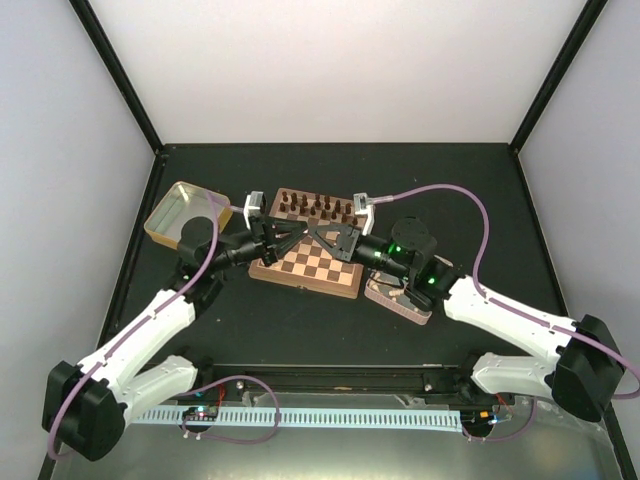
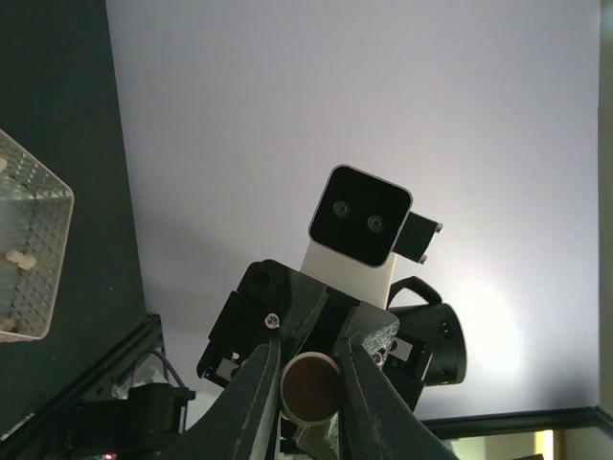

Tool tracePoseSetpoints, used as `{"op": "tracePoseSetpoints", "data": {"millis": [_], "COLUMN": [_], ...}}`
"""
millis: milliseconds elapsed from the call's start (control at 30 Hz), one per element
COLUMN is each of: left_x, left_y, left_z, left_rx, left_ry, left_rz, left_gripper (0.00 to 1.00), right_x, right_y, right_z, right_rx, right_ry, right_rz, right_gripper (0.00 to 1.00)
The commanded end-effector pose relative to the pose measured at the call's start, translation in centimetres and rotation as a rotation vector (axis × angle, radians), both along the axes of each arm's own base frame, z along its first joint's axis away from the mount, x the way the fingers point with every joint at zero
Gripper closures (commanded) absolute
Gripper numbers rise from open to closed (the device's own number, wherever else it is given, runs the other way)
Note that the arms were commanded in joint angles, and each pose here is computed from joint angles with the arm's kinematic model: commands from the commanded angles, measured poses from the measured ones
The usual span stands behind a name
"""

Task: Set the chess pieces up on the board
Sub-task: Place the chess piece on the chessboard.

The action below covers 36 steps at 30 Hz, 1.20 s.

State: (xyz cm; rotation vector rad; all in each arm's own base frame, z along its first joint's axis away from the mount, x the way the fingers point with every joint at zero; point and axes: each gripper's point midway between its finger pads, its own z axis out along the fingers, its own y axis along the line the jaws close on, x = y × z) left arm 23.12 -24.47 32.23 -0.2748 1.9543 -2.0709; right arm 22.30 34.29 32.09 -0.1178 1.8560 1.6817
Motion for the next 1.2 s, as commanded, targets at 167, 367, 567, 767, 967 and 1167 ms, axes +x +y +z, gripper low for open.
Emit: {"op": "tracePoseSetpoints", "data": {"millis": [167,367,567,767,967,1167], "left_x": [0.8,1.9,1.8,1.0,0.7,0.5], "left_y": [1.3,4.5,9.0,11.0,11.8,11.8], "left_z": [-2.2,-6.6,-10.7,-10.4,-10.6,-10.9], "left_rx": [0.135,0.371,0.717,0.897,0.972,0.987], "left_ry": [-0.051,-0.075,-0.167,-0.301,-0.330,-0.342], "left_rz": [0.094,0.238,0.367,0.375,0.368,0.354], "left_gripper": [0.58,0.37,0.31,0.30,0.30,0.29], "right_x": [0.1,0.6,0.6,1.8,2.5,3.2], "right_y": [-0.6,-2.8,-4.9,-7.4,-7.7,-7.1], "right_z": [-2.2,-10.4,-18.3,-21.7,-23.5,-24.6], "right_rx": [-0.194,-0.563,-0.976,-1.277,-1.419,-1.476], "right_ry": [0.037,0.130,0.218,0.264,0.295,0.299], "right_rz": [-0.029,-0.072,-0.016,-0.029,0.003,0.036], "right_gripper": [0.99,0.99,0.99,0.99,0.98,0.96]}}
